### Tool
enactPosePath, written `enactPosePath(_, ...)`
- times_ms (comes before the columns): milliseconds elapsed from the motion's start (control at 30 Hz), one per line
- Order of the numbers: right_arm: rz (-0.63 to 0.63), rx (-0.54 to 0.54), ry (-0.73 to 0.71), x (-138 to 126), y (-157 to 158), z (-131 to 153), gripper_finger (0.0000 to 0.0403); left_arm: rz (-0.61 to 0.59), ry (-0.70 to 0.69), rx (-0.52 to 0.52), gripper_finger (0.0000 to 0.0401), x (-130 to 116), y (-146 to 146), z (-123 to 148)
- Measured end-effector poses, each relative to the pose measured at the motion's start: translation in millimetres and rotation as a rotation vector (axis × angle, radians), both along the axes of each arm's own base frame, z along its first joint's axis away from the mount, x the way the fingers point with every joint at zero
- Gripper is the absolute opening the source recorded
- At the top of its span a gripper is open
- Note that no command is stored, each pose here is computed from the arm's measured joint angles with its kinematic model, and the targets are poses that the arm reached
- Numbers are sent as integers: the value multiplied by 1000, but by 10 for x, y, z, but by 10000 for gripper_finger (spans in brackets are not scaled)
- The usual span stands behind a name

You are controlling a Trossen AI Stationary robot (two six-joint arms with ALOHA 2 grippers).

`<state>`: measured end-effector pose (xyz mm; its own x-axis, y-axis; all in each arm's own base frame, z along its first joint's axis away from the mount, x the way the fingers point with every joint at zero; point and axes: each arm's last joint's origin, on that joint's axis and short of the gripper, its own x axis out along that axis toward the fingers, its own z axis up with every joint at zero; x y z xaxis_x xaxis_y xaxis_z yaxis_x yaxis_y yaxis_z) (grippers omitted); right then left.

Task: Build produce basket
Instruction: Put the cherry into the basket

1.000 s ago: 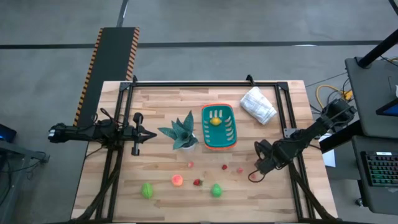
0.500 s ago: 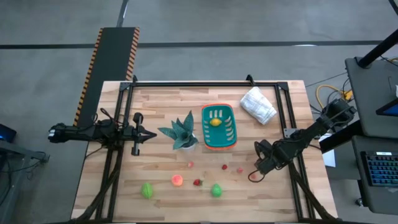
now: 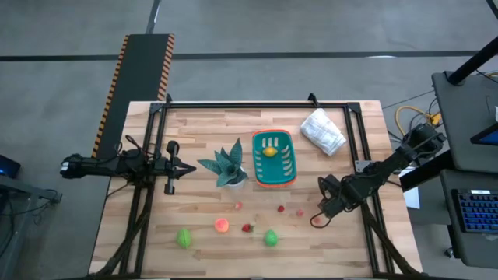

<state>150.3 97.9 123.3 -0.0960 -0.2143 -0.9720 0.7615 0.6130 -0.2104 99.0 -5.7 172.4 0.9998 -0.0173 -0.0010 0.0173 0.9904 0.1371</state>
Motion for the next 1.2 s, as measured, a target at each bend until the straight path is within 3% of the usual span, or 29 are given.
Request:
enactPosePath(333,-1,2,3,-2,0,0,212,0,0,0,0,0,0,0)
enactPosePath(833,10,-1,8,-6,-4,4,94,0,-1,0,0,-1,0,1)
enactPosePath(1200,10,-1,7,-5,-3,5,96,0,0,0,0,0,0,0)
